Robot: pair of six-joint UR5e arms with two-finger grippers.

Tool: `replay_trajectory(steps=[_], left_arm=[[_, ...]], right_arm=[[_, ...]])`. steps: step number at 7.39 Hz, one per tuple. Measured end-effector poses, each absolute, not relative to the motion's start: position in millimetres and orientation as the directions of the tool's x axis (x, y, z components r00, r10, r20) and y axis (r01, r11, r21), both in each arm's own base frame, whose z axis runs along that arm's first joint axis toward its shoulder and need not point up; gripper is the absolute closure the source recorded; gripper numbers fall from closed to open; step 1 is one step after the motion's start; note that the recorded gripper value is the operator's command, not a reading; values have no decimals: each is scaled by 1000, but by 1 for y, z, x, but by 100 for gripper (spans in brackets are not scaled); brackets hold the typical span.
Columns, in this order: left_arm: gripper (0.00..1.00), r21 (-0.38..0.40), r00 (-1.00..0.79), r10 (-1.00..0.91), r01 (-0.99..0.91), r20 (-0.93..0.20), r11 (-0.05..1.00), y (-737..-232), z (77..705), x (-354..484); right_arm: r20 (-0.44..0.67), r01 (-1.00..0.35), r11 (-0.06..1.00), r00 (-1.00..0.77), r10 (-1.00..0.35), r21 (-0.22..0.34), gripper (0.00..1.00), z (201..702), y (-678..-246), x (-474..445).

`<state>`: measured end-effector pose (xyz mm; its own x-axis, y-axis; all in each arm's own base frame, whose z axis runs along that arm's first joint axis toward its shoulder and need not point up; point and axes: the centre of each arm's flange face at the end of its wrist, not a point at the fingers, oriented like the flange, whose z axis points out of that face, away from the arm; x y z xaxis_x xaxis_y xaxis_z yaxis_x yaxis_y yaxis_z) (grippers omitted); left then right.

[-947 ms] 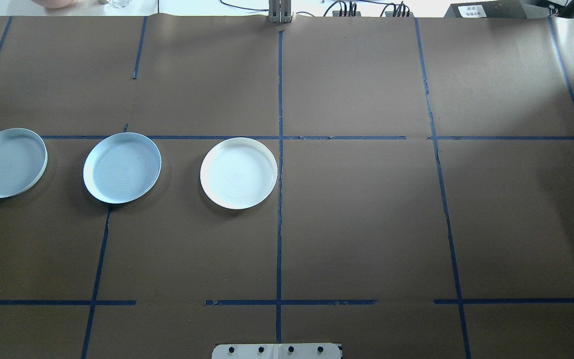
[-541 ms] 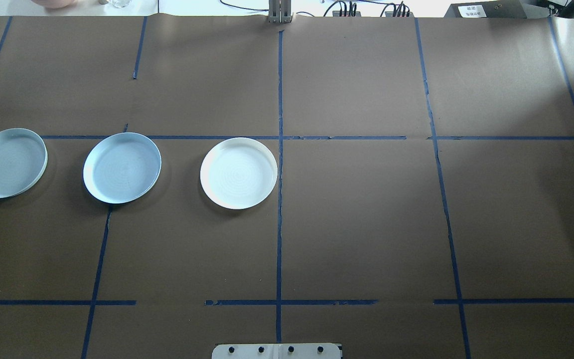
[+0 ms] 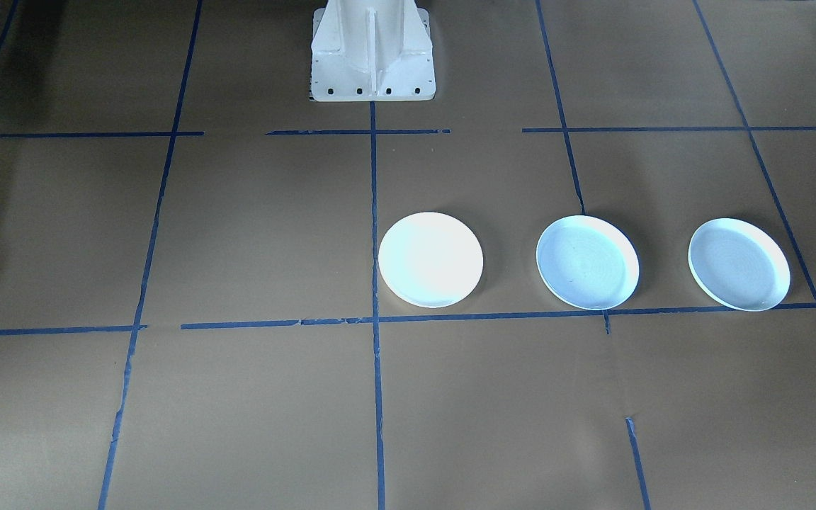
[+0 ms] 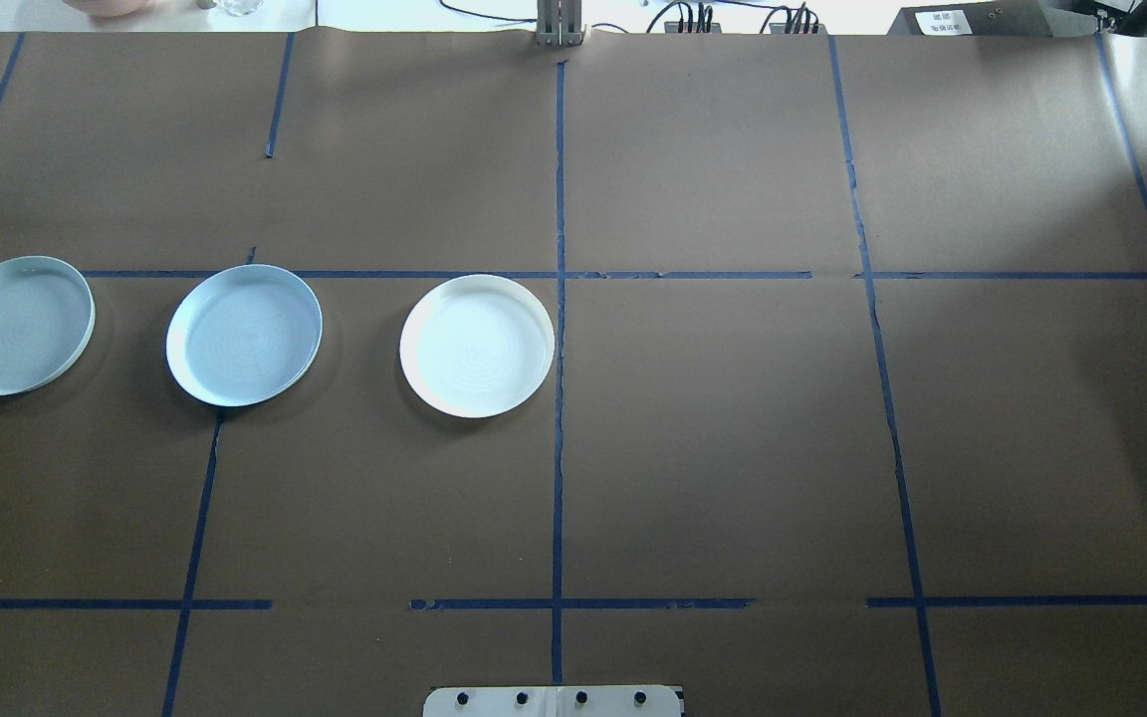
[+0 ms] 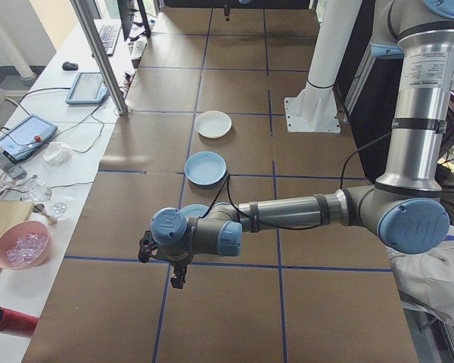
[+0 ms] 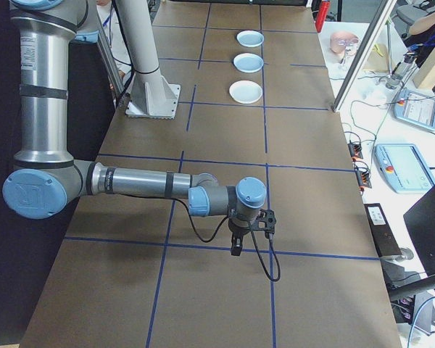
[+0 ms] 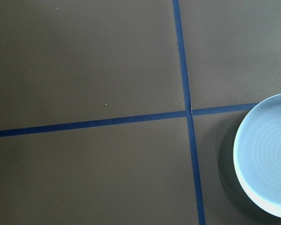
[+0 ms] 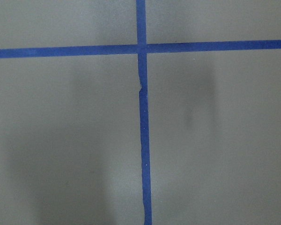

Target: Stack plate in center

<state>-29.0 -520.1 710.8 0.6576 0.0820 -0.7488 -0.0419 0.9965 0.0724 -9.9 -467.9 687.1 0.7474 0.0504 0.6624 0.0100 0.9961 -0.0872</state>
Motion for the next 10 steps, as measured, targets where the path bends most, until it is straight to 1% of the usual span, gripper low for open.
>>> replay_trajectory(steps=[2,5,6,7,8,9,10], left_arm=[[0,45,635,95,-94,-766,995,-538,713,28],[1,15,600,108,-157,-792,987,-557,721,82],[8,0,584,100,-168,-806,986,-560,722,94],[26,-8,575,99,-180,-812,984,-562,724,104],[39,-13,571,100,-191,-815,982,-562,729,112],[54,-17,570,102,-199,-816,980,-561,731,117],[78,-20,569,103,-206,-816,978,-560,733,121]], right_arm=[[662,10,996,747,50,-87,0,687,-468,-10],[662,10,996,747,50,-87,0,687,-468,-10],[662,10,996,747,50,-87,0,687,-468,-10],[662,10,996,747,50,-87,0,687,-468,-10],[662,10,996,747,50,-87,0,687,-468,-10],[662,10,996,747,50,-87,0,687,-468,-10],[662,10,996,747,51,-87,0,687,-468,-10]])
